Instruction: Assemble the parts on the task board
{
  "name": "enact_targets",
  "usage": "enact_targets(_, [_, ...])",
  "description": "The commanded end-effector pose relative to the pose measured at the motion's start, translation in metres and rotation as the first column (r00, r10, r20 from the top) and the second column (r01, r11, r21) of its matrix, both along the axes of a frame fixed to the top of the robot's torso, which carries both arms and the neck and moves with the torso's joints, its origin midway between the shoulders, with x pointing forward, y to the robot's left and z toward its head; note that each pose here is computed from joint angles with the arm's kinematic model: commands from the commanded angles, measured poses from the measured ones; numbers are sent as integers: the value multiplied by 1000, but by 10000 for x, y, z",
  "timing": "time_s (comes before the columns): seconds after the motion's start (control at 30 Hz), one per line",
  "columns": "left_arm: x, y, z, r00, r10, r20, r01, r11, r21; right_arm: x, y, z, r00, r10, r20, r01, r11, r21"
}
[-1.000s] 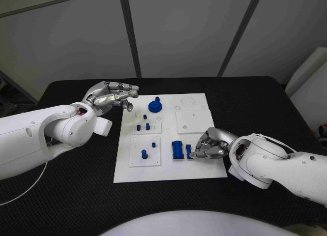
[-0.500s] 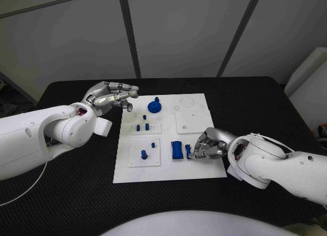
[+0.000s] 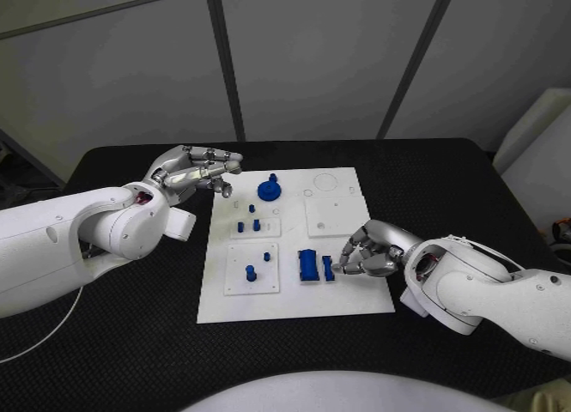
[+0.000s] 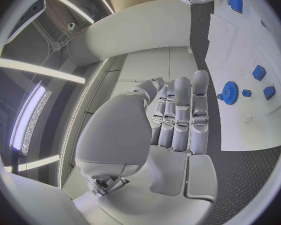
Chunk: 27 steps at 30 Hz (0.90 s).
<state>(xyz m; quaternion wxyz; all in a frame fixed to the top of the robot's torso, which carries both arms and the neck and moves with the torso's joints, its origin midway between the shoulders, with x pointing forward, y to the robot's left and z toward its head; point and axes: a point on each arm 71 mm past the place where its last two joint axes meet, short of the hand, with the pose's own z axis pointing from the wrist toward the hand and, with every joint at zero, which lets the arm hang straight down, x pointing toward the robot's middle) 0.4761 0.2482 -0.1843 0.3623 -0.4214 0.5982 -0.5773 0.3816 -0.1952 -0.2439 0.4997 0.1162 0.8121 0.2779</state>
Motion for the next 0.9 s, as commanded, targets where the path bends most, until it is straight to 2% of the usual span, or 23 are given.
enact_targets(0.03, [14, 1, 11, 1000, 7, 12, -7, 1000, -10, 61, -7, 87, 999, 6, 41, -14, 975, 221])
enact_targets(0.13, [30, 13, 9, 1000, 23, 16, -22, 1000, -12, 150, -79, 100, 999, -20, 42, 6, 949, 315])
enact_targets(0.27, [76, 51, 1, 998, 64, 22, -63, 998, -21, 341, -198, 121, 995, -82, 49, 53, 903, 425])
enact_targets(0.4, [143, 99, -16, 994, 108, 25, -107, 994, -33, 471, -248, 132, 990, -104, 96, 53, 903, 426])
enact_targets(0.6, [223, 136, -40, 986, 165, 31, -163, 985, -54, 571, -167, 137, 983, -108, 146, 32, 894, 447])
enact_targets(0.73, [290, 141, -65, 977, 211, 34, -208, 975, -74, 691, -133, 106, 982, -142, 124, 54, 841, 539])
enact_targets(0.9, [359, 150, -108, 965, 260, 39, -255, 962, -96, 943, -121, 107, 977, -195, 81, 94, 748, 657])
